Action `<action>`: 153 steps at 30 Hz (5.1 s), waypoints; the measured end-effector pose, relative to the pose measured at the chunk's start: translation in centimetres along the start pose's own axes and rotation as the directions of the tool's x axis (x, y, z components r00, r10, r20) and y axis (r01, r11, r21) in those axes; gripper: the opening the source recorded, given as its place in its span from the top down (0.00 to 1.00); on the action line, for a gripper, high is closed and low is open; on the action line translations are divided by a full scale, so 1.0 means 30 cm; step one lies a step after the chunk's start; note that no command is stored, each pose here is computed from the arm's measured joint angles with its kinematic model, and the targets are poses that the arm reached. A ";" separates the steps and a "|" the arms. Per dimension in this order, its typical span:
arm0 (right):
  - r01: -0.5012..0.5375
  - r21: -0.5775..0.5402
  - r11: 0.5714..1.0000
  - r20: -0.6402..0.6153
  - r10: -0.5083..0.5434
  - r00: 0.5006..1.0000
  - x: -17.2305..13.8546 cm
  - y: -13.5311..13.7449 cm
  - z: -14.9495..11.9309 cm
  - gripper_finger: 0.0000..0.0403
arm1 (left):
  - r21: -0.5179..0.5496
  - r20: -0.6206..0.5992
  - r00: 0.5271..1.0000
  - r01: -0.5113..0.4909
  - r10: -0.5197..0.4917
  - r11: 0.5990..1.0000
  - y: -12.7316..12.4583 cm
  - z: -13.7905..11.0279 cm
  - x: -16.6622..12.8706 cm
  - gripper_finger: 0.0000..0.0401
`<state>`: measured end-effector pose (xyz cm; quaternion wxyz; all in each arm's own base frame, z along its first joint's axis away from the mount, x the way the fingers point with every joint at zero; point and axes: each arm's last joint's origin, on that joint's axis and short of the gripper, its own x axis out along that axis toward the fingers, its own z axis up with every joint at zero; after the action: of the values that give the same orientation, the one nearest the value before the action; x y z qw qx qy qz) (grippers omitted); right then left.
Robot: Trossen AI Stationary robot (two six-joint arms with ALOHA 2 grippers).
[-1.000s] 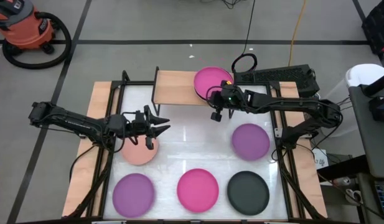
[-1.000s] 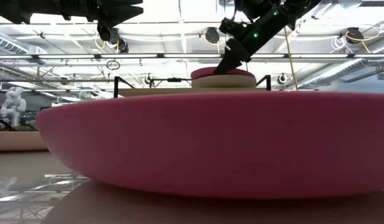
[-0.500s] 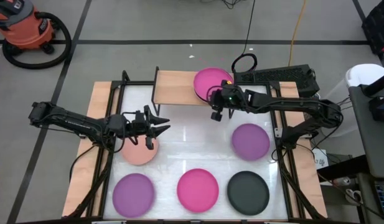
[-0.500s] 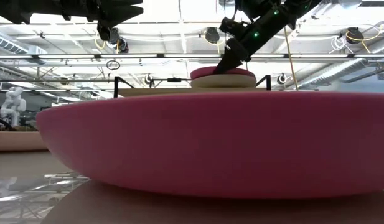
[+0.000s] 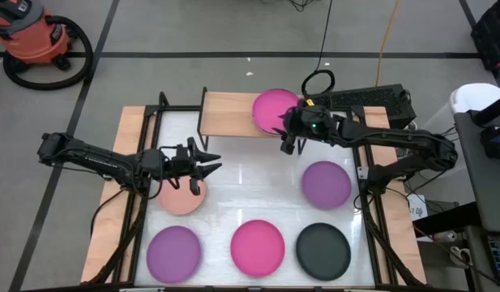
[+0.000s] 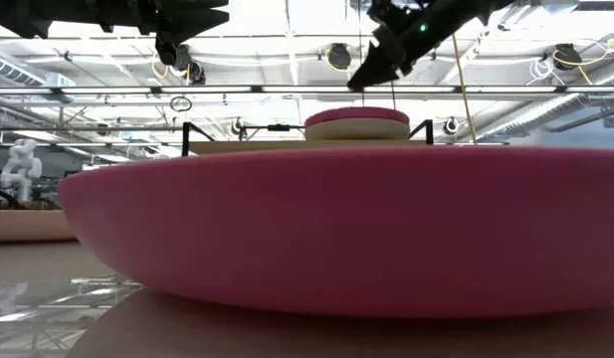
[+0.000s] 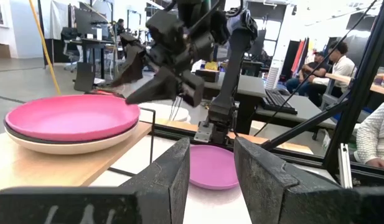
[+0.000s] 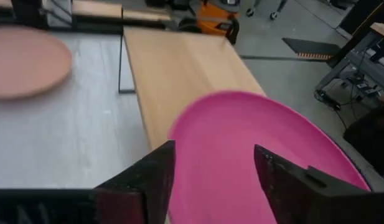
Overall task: Place and stack plates onto a shelf
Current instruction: Stack the top pink plate on top of the black plate on the shelf, then stack the orange plate on top of the pink plate on the shelf
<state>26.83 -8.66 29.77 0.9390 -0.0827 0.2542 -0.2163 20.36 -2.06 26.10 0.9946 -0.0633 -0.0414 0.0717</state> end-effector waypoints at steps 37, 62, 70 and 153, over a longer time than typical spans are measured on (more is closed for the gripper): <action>-0.330 -0.034 0.944 0.075 0.331 0.941 -0.161 0.411 -0.039 0.44 | 0.157 -0.213 0.976 -0.015 0.049 0.987 0.014 -0.071 -0.007 0.68; -0.302 -0.048 0.952 0.355 0.298 0.886 -0.344 0.459 -0.124 0.44 | 0.360 -0.727 0.672 0.200 0.140 0.911 -0.185 -0.111 0.085 0.68; -0.346 -0.074 0.935 0.361 0.348 0.865 -0.375 0.488 -0.130 0.44 | 0.158 -0.886 0.393 -0.239 0.244 0.958 -0.186 -0.153 0.100 0.68; -0.321 -0.065 0.945 0.659 0.282 0.698 -0.514 0.386 -0.029 0.45 | 0.670 -0.641 0.695 0.300 0.325 0.679 0.055 0.220 0.534 0.98</action>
<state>18.62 8.56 32.78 0.9921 -0.0852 -0.0894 -0.0233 35.34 2.73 33.59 0.8655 0.3176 0.3830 0.0587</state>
